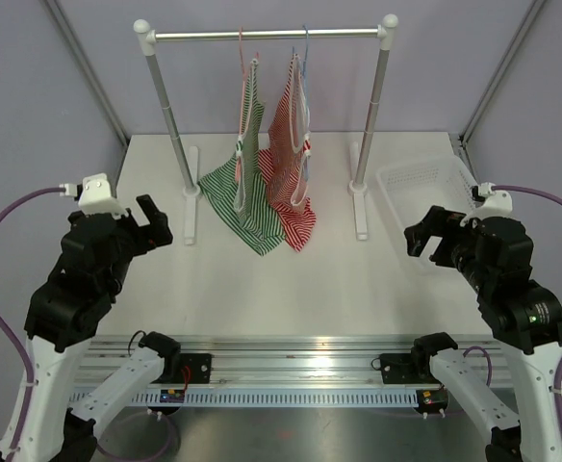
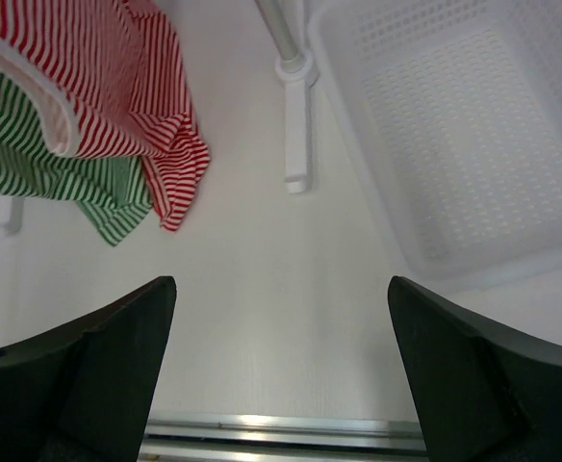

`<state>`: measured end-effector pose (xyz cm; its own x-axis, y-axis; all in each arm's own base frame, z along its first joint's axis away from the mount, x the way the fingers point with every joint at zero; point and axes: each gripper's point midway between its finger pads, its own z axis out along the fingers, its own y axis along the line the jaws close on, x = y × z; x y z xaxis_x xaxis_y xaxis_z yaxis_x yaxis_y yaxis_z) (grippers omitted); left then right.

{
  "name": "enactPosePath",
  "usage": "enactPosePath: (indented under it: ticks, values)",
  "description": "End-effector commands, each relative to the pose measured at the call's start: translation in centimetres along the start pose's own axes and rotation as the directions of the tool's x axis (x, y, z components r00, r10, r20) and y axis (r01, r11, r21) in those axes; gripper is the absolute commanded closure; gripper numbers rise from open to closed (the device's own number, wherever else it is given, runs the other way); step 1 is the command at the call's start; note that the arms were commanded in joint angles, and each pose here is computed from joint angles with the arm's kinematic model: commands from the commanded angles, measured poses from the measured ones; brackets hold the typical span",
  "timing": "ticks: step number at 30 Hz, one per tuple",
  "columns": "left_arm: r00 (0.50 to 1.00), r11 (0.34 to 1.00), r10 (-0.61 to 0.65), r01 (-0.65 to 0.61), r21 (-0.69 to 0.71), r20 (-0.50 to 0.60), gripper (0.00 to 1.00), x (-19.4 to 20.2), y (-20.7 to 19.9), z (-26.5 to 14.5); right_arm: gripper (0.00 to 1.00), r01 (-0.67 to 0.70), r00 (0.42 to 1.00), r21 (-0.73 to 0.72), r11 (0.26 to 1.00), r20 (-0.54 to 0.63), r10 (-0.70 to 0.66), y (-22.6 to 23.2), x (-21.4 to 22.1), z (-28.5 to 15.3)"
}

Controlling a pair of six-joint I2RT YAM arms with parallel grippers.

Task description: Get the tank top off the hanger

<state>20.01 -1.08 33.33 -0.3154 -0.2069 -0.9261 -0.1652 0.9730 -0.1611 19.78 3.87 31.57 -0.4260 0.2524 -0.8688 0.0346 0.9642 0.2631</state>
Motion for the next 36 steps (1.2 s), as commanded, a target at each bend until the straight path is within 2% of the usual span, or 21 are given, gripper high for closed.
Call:
enactPosePath:
  ticks: [1, 3, 6, 13, 14, 15, 17, 21, 23, 24, 26, 28, 30, 32, 36]
  values:
    - [0.997, 0.991, -0.021, 0.011, 0.133, 0.073, 0.01, -4.8, -3.5, -0.3, 0.00, -0.026, 1.000, -0.239, 0.971, 0.006, 0.028, 4.6, -0.6, -0.1]
    - [0.999, 0.985, -0.009, 0.000, 0.171, 0.047, 0.01, -5.8, -5.4, 0.9, 0.00, -0.047, 0.999, -0.360, 0.932, -0.018, 0.043, 6.7, -0.1, -0.8]
    - [0.998, 0.971, -0.025, 0.011, 0.240, 0.059, 0.01, -8.9, -8.4, 1.9, 0.00, -0.065, 0.997, -0.438, 0.897, -0.004, 0.071, 8.1, -0.3, -1.0]
    - [0.999, 0.934, -0.007, -0.011, 0.358, 0.049, 0.01, -12.0, -15.0, 7.3, 0.01, -0.071, 0.997, -0.442, 0.894, -0.029, 0.065, 8.0, 0.7, -0.6]
    - [0.996, 0.911, -0.013, -0.023, 0.411, 0.084, 0.01, -13.4, -16.4, 7.4, 0.01, -0.072, 0.997, -0.443, 0.894, -0.033, 0.064, 8.0, 0.8, -0.6]
    - [0.996, 0.906, 0.022, -0.055, 0.421, 0.084, 0.01, -13.1, -17.4, 8.9, 0.01, -0.071, 0.997, -0.449, 0.891, -0.031, 0.064, 8.1, 0.9, -0.8]
    - [0.988, 0.887, 0.027, -0.094, 0.452, 0.152, 0.01, -14.8, -19.0, 9.7, 0.01, -0.072, 0.997, -0.458, 0.886, -0.034, 0.063, 8.1, 1.1, -0.9]
    - [0.973, 0.866, 0.079, -0.175, 0.469, 0.218, 0.01, -15.8, -21.2, 11.9, 0.00, -0.067, 0.998, -0.478, 0.876, -0.029, 0.061, 8.3, 1.4, -1.6]
    - [0.977, 0.875, 0.106, -0.181, 0.449, 0.187, 0.03, -15.0, -21.8, 13.9, 0.01, -0.068, 0.998, -0.485, 0.872, -0.030, 0.061, 8.3, 1.5, -1.8]
    - [0.973, 0.874, 0.104, -0.188, 0.448, 0.206, 0.09, -16.0, -22.0, 13.8, 0.01, -0.068, 0.998, -0.489, 0.870, -0.031, 0.060, 8.3, 1.6, -1.9]
    - [0.975, 0.882, 0.133, -0.198, 0.428, 0.178, 0.16, -15.0, -22.4, 15.6, 0.01, -0.066, 0.998, -0.496, 0.866, -0.032, 0.058, 8.4, 1.7, -2.0]
    - [0.972, 0.881, 0.159, -0.220, 0.419, 0.174, 0.32, -14.8, -22.8, 16.2, 0.00, -0.059, 0.998, -0.498, 0.865, -0.031, 0.050, 8.4, 1.8, -2.1]
    - [0.968, 0.886, 0.189, -0.240, 0.397, 0.164, 0.41, -14.5, -23.4, 17.5, 0.01, -0.053, 0.999, -0.496, 0.867, -0.029, 0.045, 8.3, 1.9, -2.3]
    - [0.966, 0.894, 0.227, -0.258, 0.367, 0.127, 0.45, -13.3, -23.4, 19.0, 0.00, -0.045, 0.999, -0.497, 0.866, -0.022, 0.039, 8.2, 1.9, -2.5]
    - [0.958, 0.890, 0.257, -0.285, 0.357, 0.126, 0.49, -12.9, -24.2, 19.7, 0.00, -0.036, 0.999, -0.495, 0.868, -0.017, 0.032, 8.1, 2.0, -2.6]
